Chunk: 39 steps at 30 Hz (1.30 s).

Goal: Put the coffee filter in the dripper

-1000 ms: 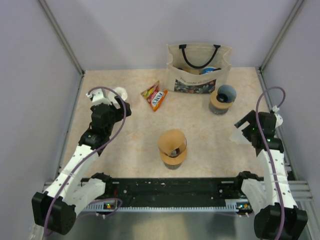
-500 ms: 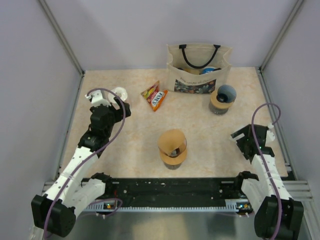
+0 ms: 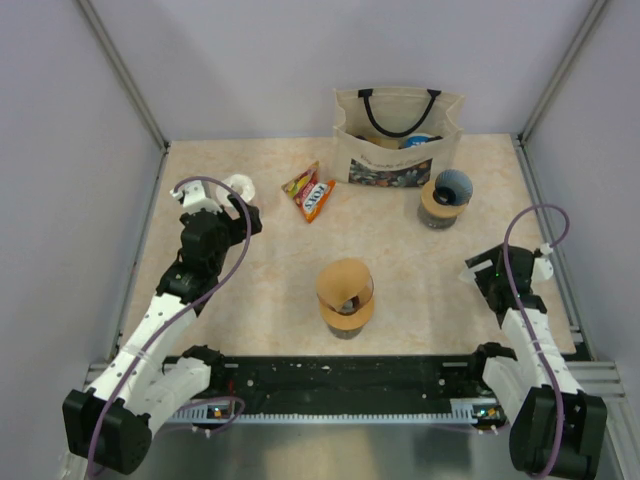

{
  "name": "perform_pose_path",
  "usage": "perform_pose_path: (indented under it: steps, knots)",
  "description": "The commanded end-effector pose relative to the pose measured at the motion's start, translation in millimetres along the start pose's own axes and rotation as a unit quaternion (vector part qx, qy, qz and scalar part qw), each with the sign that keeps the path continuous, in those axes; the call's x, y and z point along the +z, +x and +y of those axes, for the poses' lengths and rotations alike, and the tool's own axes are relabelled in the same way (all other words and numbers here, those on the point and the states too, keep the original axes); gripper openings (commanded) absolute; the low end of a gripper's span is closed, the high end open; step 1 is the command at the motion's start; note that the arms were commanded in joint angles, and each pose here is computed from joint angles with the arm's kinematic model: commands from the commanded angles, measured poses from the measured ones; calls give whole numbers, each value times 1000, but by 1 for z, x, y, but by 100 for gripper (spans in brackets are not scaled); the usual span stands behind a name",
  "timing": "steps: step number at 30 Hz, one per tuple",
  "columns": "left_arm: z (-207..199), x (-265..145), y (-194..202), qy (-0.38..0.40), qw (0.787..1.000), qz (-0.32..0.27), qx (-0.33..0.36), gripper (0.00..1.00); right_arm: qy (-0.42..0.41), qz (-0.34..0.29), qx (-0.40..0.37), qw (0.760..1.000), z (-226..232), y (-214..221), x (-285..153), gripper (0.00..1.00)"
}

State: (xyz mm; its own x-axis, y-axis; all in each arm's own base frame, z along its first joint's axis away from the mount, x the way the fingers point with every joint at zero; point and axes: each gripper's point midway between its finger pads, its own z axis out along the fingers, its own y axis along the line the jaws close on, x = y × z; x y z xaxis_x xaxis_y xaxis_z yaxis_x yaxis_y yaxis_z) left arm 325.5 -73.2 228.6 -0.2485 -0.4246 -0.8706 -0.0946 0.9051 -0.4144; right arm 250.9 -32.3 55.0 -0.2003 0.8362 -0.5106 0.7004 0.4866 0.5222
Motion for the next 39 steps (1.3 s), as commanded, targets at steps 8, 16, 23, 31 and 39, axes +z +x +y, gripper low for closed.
perform_pose_path:
  steps: [8,16,23,31,39]
  knots:
    - [-5,-3,-14,13,999,-29,-1,99,-36,-73,36,996,6,-21,4,81]
    - [-7,-4,-15,17,999,-30,-2,99,-34,-88,38,995,3,-25,2,81]
    - [-6,-5,-15,16,999,-30,-2,99,-29,-86,41,995,3,-25,6,81]
    - [-5,-5,-15,13,1000,-28,0,99,-16,-78,39,996,-3,-20,13,81]
    - [-6,-4,-14,15,1000,-27,1,99,-18,-85,58,995,-6,-18,19,81]
